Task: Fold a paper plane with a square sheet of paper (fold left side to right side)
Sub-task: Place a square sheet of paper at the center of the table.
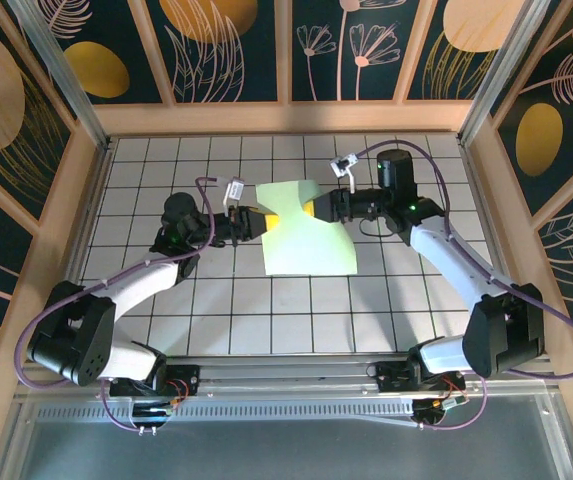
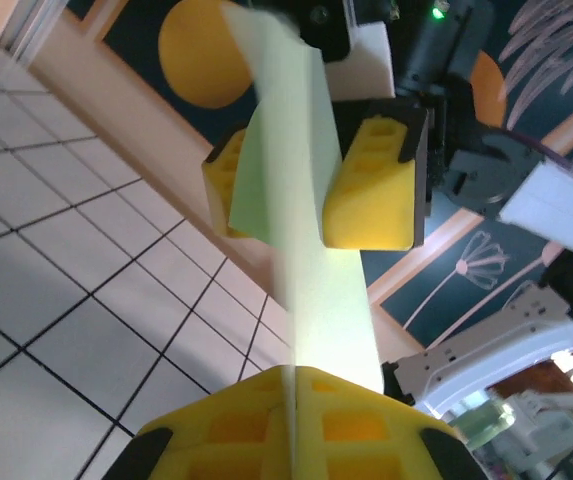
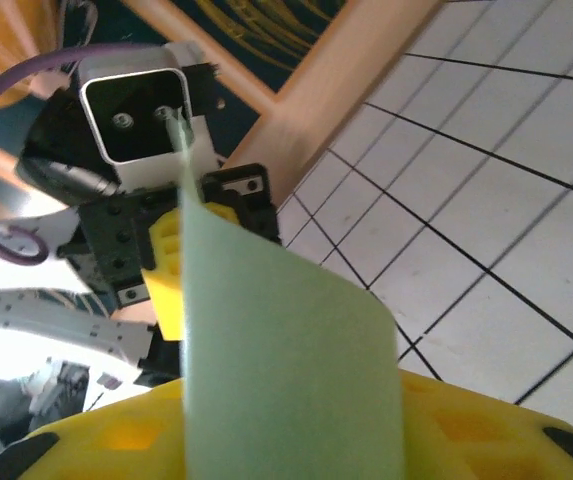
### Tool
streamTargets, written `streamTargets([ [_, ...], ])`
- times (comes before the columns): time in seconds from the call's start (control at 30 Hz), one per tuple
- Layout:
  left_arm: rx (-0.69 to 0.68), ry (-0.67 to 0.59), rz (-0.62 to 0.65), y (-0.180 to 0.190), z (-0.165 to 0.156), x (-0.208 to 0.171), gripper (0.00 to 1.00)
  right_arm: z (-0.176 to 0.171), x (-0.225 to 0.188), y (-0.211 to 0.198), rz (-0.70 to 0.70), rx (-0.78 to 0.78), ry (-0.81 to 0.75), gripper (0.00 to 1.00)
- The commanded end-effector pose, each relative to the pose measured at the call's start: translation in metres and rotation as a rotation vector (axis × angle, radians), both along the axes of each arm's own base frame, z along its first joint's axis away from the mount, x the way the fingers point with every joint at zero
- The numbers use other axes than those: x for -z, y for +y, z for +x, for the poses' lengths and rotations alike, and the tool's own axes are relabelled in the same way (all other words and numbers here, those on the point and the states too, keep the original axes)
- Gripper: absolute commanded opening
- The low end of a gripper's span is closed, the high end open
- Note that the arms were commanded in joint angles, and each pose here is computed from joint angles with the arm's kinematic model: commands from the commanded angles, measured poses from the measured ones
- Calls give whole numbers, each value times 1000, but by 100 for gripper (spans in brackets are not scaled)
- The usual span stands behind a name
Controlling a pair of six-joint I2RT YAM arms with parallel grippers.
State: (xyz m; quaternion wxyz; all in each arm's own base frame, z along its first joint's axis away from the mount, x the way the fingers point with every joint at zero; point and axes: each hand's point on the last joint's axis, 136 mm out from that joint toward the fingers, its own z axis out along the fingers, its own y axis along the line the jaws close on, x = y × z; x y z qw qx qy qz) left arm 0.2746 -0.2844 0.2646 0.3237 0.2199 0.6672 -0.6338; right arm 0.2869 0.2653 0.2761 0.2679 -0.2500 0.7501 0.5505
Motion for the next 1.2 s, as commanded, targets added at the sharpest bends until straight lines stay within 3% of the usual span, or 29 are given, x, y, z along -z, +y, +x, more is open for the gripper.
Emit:
streamTargets([
  [0.0,-32,74,77,-5,15,23,0,19,19,-19,-69,145,-19,57],
  [0.17,-53,230,176,-8,30,72,0,45,55,-59,-172,383,24,72],
  [0.33,-79,417,350,-9,45,142,0,54,93,-85,-240,505,112,75],
  [0.5,-142,563,548,3,54,214,0,54,127,-84,-271,524,198,73],
  [0.63,-196,611,624,13,55,240,0,54,148,-70,-249,514,252,60],
  [0.83,-239,634,679,22,55,251,0,54,189,-46,-323,486,361,22],
  [0.93,-248,636,691,25,54,250,0,54,210,-42,-373,491,410,10],
  [1.17,-237,605,683,20,62,236,0,46,249,-44,-487,501,482,5],
])
